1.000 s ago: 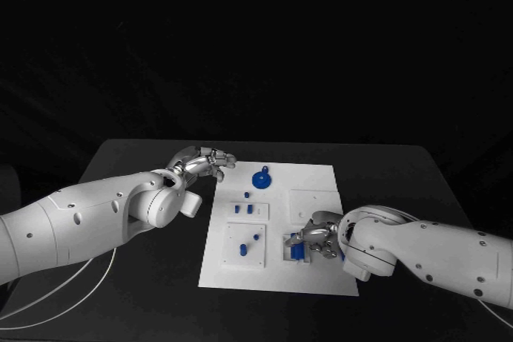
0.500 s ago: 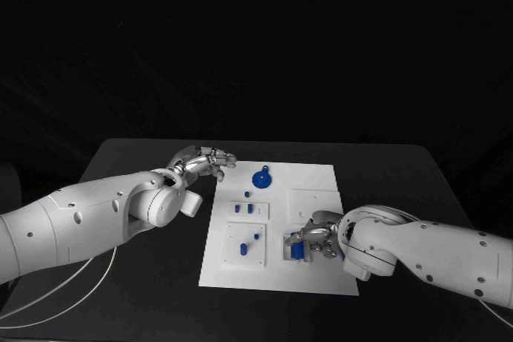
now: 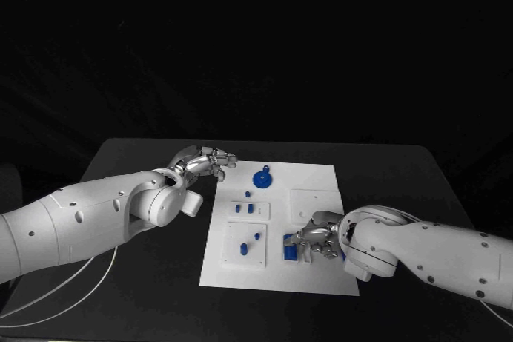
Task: Assemble the parts on the task board
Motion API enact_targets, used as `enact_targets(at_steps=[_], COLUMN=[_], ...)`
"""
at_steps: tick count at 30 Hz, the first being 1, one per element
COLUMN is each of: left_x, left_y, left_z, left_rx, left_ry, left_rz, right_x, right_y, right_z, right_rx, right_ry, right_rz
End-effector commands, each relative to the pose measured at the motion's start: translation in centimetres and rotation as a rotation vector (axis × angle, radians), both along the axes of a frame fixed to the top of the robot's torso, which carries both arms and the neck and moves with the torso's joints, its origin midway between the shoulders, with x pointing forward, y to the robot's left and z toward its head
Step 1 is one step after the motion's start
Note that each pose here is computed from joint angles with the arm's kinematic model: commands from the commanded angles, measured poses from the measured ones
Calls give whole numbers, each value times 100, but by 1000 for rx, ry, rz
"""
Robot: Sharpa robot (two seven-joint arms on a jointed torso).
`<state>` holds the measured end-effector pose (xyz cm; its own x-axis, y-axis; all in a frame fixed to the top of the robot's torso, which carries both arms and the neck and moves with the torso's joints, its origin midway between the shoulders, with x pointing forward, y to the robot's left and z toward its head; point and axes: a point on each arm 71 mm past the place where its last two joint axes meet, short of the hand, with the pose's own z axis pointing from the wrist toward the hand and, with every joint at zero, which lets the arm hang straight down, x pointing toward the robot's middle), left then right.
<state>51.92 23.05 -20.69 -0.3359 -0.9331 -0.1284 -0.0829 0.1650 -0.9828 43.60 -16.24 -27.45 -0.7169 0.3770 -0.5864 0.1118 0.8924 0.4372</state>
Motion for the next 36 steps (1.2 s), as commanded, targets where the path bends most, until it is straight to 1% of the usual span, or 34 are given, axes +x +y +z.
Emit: enact_targets(at_steps=[1, 8, 14, 17, 20, 22, 23, 25, 29, 33, 36], left_x=[-5, -4, 2, 5, 9, 10, 10, 11, 12, 10, 8], left_y=[-24, -21, -11, -3, 1, -5, -6, -7, -12, -21, -26], left_z=[8, 8, 7, 7, 6, 6, 6, 6, 7, 6, 7], left_rx=[-10, -10, -8, -8, -7, -7, -8, -8, -9, -10, -10], left_ry=[0, 0, -1, -2, -2, -2, -3, -4, -4, -4, -4], left_rz=[-13, -12, -9, -7, -5, -7, -7, -7, -9, -11, -13], right_x=[-57, -55, -64, -81, -19, 19, 46, 79, 119, 174, 197], right_y=[28, 23, -1, -58, -141, -201, -256, -314, -447, -668, -835], right_z=[-63, -52, -12, 33, 142, 212, 278, 366, 503, 582, 571], right_rx=[-11, -10, 21, 38, 36, 39, 42, 50, 60, 2, -88], right_ry=[29, 11, -32, -62, -107, -125, -139, -156, -175, -188, -191], right_rz=[33, 34, 51, 48, 35, 24, 14, 6, -6, -22, -16])
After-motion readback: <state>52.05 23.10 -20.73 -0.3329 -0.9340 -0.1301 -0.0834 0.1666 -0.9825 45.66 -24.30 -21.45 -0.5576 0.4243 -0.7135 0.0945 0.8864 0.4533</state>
